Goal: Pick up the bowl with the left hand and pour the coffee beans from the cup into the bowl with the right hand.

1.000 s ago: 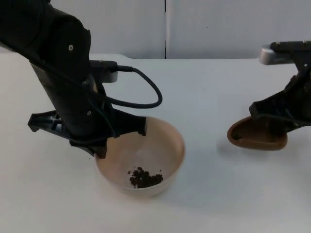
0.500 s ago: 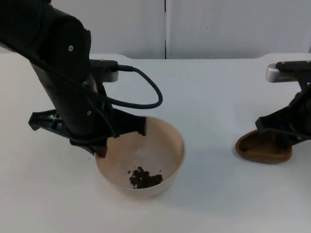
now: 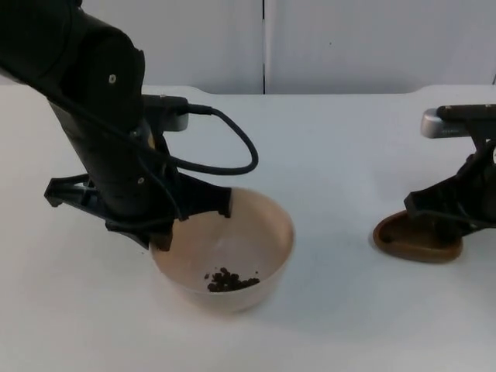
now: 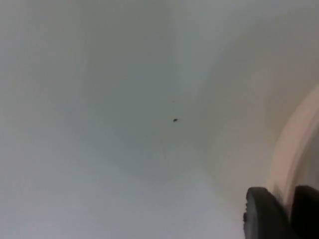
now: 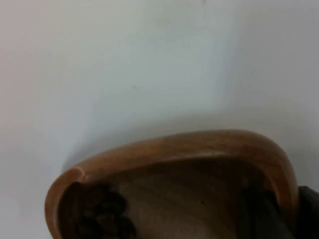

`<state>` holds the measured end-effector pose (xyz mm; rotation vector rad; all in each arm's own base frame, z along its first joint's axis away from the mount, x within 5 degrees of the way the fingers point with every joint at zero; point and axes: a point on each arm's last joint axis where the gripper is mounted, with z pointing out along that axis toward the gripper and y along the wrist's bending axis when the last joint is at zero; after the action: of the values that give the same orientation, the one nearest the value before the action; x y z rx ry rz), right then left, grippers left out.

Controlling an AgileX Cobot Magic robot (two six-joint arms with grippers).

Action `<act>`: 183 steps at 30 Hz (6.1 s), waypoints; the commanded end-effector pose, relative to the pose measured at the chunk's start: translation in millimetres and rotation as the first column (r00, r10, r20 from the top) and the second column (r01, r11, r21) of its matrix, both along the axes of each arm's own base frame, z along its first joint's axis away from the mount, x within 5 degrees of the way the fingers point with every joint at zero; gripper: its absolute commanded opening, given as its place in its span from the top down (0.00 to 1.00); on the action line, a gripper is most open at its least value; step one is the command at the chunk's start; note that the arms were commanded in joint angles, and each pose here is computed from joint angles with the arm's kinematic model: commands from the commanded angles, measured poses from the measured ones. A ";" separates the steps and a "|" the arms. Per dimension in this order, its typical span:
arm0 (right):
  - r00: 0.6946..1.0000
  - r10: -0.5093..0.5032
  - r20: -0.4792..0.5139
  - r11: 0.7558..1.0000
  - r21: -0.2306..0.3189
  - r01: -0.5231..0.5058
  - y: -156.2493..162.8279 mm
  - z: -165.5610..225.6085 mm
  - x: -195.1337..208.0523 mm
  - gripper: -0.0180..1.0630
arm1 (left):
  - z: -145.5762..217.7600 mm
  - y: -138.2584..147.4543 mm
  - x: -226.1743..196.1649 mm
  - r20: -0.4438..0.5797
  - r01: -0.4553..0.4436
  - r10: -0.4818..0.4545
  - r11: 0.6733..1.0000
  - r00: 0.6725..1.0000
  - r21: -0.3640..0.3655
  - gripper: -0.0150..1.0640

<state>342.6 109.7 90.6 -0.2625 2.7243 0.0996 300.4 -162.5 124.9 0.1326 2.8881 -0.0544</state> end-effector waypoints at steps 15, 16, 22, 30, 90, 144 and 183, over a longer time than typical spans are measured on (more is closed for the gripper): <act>1.000 -0.008 0.026 1.000 0.011 0.008 -1.1 5.5 1.0 0.28 | 4.6 -1.7 2.6 0.038 0.014 -0.013 1.000 0.999 -0.016 0.28; 0.999 -0.009 0.035 1.000 0.014 0.008 -1.1 8.7 1.2 0.28 | 6.8 -1.6 2.6 0.044 0.015 -0.014 1.000 0.999 -0.018 0.28; 0.992 -0.008 0.127 0.999 0.042 0.003 -1.0 50.7 -0.4 0.28 | 28.6 -1.0 1.5 0.099 0.017 -0.012 0.999 0.995 -0.048 0.28; 0.975 0.011 0.224 0.998 0.050 -0.023 -6.0 109.3 -14.1 0.28 | 68.0 1.5 -3.2 0.202 0.025 -0.002 0.994 0.979 -0.108 0.28; 0.750 0.138 0.647 0.972 0.056 -0.228 -81.5 246.8 -272.5 0.28 | 267.8 56.1 -145.0 0.704 0.487 -0.196 0.840 0.683 -0.239 0.28; 0.760 0.138 0.635 0.975 0.049 -0.218 -108.0 189.6 -351.3 0.28 | 151.4 166.8 -304.2 0.738 0.392 -0.218 0.917 0.639 -0.069 0.28; 0.771 0.077 0.632 0.986 0.069 -0.154 -112.1 189.6 -349.8 0.06 | 150.0 166.6 -303.8 0.733 0.392 -0.220 0.918 0.643 -0.068 0.21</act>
<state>-7.3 -1.2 280.0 -0.3758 2.0264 0.1788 -3.5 3.7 276.6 0.4868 2.0154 -0.3228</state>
